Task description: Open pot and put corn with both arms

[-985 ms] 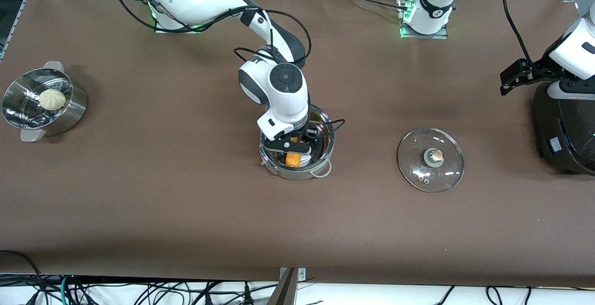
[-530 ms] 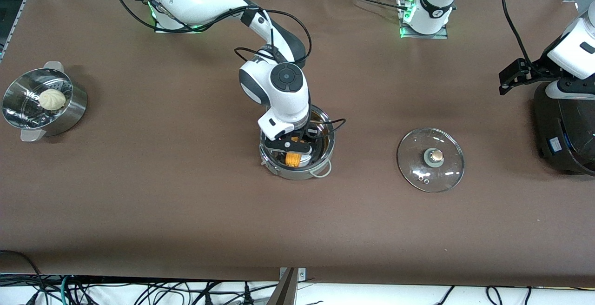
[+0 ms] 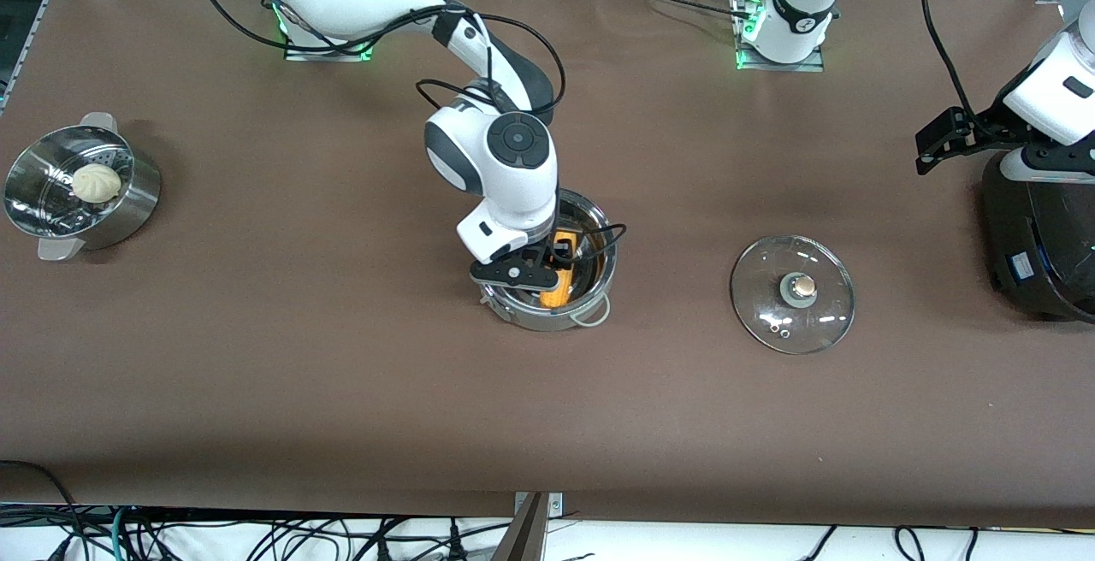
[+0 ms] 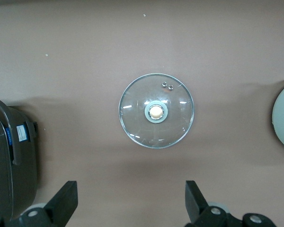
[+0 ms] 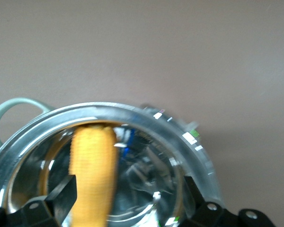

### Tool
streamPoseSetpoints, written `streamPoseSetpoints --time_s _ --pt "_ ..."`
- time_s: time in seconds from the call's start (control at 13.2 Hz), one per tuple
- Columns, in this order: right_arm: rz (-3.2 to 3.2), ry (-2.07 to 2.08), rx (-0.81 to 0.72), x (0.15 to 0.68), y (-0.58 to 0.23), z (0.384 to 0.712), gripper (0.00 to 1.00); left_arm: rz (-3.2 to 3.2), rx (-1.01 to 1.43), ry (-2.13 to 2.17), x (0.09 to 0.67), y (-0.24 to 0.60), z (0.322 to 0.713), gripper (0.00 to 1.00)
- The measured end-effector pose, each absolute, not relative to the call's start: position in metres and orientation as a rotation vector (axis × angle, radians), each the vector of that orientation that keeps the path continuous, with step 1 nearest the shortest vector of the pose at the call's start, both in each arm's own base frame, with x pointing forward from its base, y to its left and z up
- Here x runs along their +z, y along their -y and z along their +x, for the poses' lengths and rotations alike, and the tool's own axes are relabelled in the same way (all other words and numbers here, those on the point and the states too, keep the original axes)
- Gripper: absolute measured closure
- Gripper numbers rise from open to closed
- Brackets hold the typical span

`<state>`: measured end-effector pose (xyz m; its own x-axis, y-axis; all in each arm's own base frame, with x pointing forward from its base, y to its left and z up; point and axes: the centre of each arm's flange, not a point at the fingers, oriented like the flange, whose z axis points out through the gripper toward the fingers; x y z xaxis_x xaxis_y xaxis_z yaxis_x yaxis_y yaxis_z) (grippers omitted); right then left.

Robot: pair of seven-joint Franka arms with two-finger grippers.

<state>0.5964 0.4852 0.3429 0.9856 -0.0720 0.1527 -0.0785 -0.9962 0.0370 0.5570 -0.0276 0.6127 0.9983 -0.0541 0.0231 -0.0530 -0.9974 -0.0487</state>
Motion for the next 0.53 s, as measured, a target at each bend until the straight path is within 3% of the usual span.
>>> streamPoseSetpoints --time_s 0.53 --pt "2.987 0.058 0.16 0.434 -0.349 0.652 0.0 -3.092 -0.035 -0.076 0.613 0.025 0.557 0.0"
